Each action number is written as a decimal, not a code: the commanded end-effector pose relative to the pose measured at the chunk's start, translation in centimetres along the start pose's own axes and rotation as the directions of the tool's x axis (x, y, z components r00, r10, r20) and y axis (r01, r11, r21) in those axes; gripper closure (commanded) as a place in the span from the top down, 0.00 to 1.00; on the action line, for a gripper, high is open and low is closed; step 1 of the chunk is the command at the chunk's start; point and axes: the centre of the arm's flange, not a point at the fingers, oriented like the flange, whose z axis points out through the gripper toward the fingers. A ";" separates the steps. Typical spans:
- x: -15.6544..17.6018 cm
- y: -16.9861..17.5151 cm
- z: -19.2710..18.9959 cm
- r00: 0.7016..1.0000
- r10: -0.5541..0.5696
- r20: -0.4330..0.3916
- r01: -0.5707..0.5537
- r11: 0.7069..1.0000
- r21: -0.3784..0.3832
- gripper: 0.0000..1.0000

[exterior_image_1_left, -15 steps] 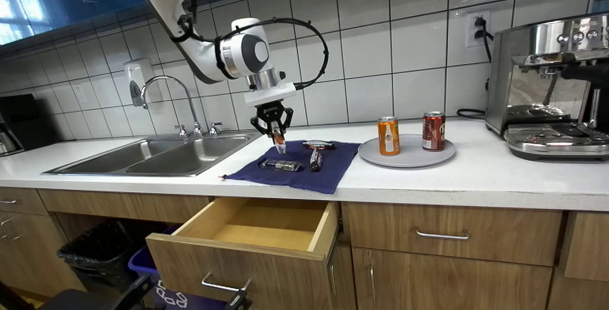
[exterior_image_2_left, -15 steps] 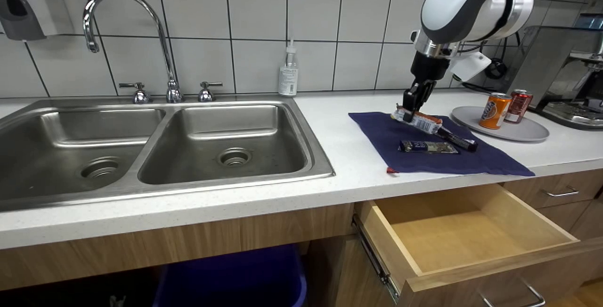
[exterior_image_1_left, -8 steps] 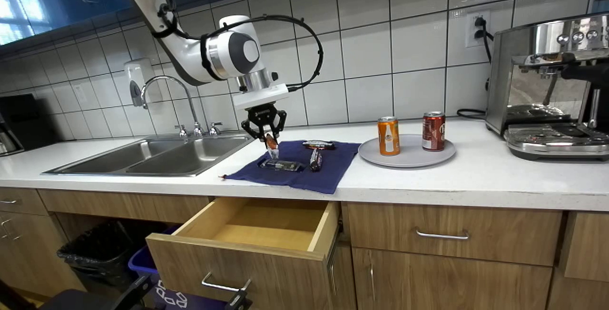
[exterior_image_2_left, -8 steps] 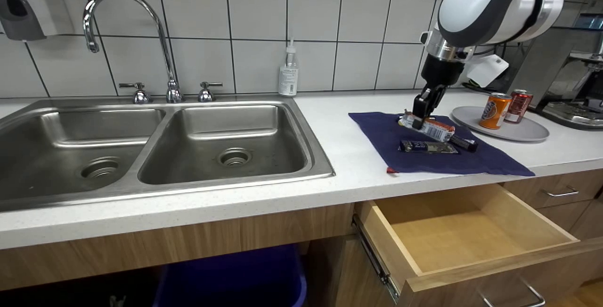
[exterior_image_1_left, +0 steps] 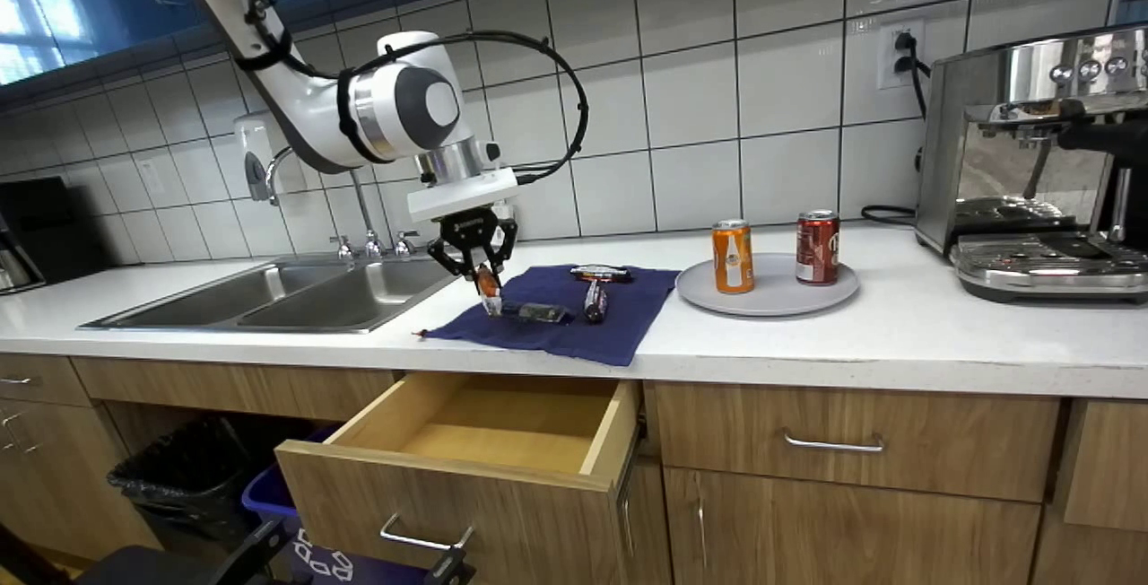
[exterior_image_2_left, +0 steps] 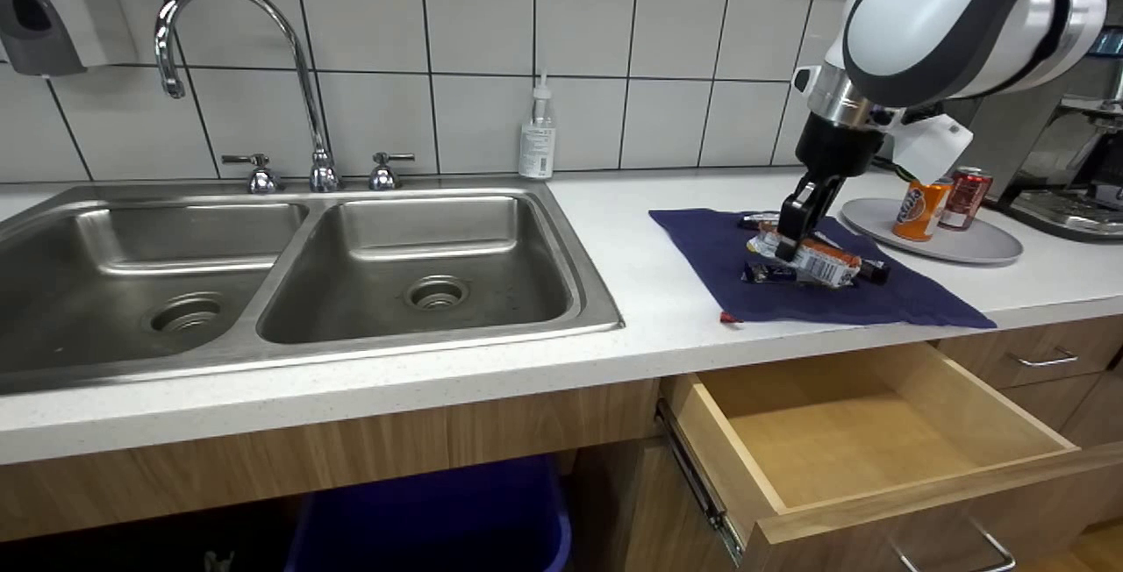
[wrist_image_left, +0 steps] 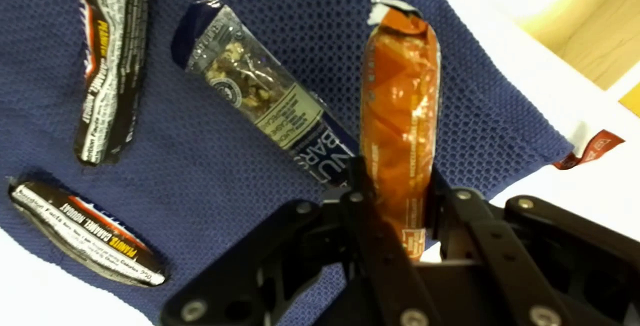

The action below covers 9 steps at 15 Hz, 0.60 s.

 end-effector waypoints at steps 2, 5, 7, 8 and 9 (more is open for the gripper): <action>-2.0 -3.0 -1.4 1.000 0.002 -0.016 -0.002 1.000 -0.025 0.07; -3.4 -3.2 -2.1 0.999 -0.033 -0.008 0.033 0.999 -0.028 0.07; -4.4 -3.3 -2.5 0.999 -0.051 -0.001 0.051 0.998 -0.028 0.07; -4.8 -3.4 -2.6 0.998 -0.062 0.002 0.062 0.998 -0.029 0.07; -5.3 -3.5 -2.8 0.997 -0.073 0.003 0.073 0.997 -0.030 0.07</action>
